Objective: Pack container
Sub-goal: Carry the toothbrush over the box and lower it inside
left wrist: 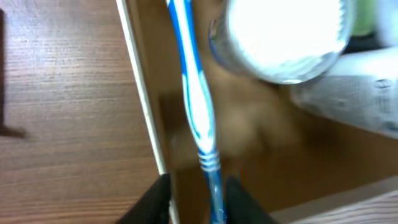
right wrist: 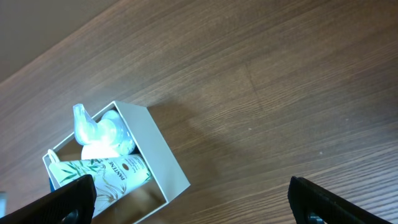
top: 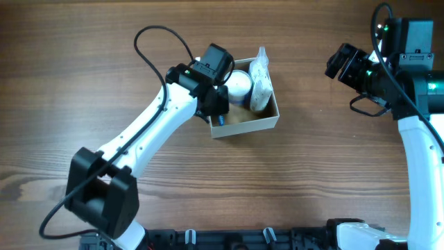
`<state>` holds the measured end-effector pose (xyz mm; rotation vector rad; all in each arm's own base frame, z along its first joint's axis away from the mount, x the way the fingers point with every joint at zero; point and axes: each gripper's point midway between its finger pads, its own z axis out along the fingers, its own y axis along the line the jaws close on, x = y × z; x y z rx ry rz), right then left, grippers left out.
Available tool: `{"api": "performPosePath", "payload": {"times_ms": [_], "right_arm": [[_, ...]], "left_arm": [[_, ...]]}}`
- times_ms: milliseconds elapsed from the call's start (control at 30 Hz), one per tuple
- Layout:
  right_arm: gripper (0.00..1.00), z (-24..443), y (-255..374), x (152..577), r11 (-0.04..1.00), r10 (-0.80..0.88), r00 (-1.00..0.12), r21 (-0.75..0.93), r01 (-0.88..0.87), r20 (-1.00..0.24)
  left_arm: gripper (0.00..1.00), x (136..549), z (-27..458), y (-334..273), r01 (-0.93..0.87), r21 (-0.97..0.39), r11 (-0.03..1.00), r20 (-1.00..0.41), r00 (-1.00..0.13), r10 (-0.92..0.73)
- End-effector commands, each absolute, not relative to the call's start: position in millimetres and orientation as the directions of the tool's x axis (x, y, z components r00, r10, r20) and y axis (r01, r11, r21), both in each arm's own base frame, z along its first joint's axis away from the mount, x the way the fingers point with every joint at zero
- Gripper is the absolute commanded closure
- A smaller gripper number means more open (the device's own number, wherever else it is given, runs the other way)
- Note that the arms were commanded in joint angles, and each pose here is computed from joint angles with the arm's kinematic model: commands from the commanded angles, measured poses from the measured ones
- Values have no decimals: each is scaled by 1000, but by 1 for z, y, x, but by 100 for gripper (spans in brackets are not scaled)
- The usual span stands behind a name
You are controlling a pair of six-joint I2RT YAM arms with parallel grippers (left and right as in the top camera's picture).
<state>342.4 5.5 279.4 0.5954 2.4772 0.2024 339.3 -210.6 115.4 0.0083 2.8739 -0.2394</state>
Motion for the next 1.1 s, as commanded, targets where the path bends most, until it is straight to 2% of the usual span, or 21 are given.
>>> {"api": "performPosePath", "payload": {"times_ms": [0, 133, 300, 467, 600, 733, 867, 1067], "right_arm": [[0, 282, 7, 345, 883, 469, -729, 287, 372, -498], [0, 282, 7, 345, 883, 469, -729, 287, 372, -499], [0, 282, 7, 345, 883, 469, -729, 287, 372, -499], [0, 282, 7, 345, 883, 469, -729, 287, 372, -499], [0, 282, 7, 345, 883, 469, -729, 287, 372, -498], [0, 282, 7, 345, 883, 469, -729, 287, 372, -498], [0, 282, 7, 345, 883, 469, -729, 287, 372, -499], [0, 282, 7, 345, 883, 469, -729, 287, 372, -499]], "left_arm": [[64, 340, 128, -213, 38, -178, 983, -290, -957, -15], [56, 348, 130, -215, 12, -203, 979, -311, -949, -53], [54, 357, 105, -216, -28, -177, 984, -287, -955, -79], [66, 361, 98, -218, -29, -174, 984, -286, -955, -78], [82, 363, 95, -211, -34, -135, 990, -296, -952, -73], [89, 363, 97, -217, -28, -165, 986, -292, -953, -76], [90, 366, 102, -215, -18, -165, 986, -314, -947, -70], [89, 364, 102, -216, 100, -130, 986, -324, -945, 53]]}}
